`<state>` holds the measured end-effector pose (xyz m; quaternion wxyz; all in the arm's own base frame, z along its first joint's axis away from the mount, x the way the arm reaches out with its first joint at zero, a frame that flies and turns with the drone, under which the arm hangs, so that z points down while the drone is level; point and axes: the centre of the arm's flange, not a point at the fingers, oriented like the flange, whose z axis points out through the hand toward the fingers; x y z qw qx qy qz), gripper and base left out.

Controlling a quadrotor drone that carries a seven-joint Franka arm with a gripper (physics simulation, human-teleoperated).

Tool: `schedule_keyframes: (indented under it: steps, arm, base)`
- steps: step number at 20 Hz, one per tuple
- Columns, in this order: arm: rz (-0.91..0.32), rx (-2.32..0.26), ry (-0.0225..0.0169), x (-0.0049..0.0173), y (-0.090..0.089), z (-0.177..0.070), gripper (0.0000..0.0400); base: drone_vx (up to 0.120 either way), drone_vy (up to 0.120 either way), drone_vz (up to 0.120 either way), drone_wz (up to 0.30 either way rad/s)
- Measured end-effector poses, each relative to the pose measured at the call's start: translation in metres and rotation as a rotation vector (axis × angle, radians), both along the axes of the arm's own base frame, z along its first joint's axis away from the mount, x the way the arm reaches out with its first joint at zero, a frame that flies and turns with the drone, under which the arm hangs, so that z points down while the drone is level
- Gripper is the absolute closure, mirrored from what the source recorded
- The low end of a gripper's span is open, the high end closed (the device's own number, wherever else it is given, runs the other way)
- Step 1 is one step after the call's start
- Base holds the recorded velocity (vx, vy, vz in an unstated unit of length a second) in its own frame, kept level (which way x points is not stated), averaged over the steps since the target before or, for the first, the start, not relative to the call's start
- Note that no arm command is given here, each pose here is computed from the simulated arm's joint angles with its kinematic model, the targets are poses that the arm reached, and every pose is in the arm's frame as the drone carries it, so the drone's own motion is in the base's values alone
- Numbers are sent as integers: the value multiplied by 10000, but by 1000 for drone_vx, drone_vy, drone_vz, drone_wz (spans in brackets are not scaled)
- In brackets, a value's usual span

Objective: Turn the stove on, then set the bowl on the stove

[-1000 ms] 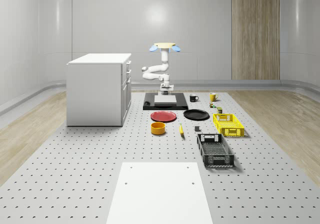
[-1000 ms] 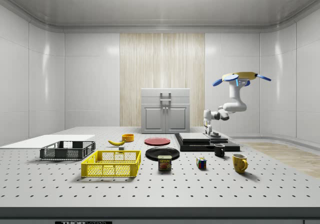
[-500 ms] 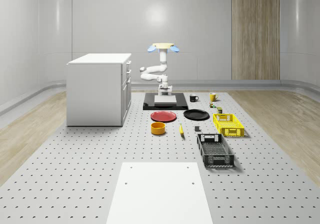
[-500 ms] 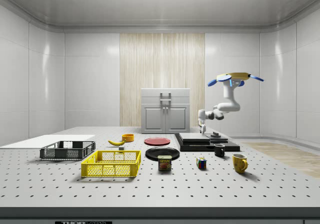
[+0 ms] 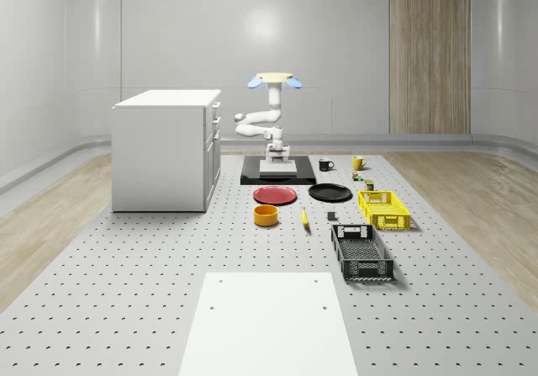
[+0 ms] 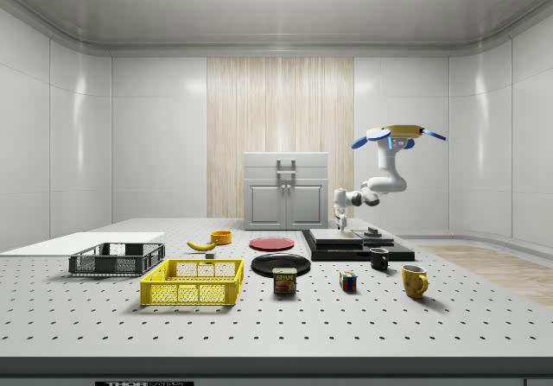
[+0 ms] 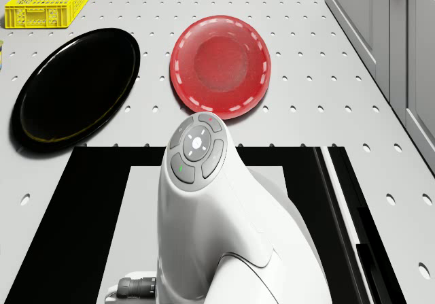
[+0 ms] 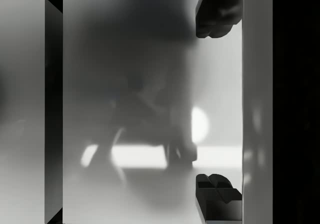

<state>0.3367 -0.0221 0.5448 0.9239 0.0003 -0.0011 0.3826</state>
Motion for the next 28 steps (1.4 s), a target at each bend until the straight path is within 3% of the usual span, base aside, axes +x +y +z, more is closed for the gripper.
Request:
schedule_keyframes:
  steps: [4,28]
  arm:
    - [0,0,0,0,0,0,0]
    - [1,0,0,0,0,0,0]
  base:
    - [120,-70,0,0]
    - [120,0,0,0]
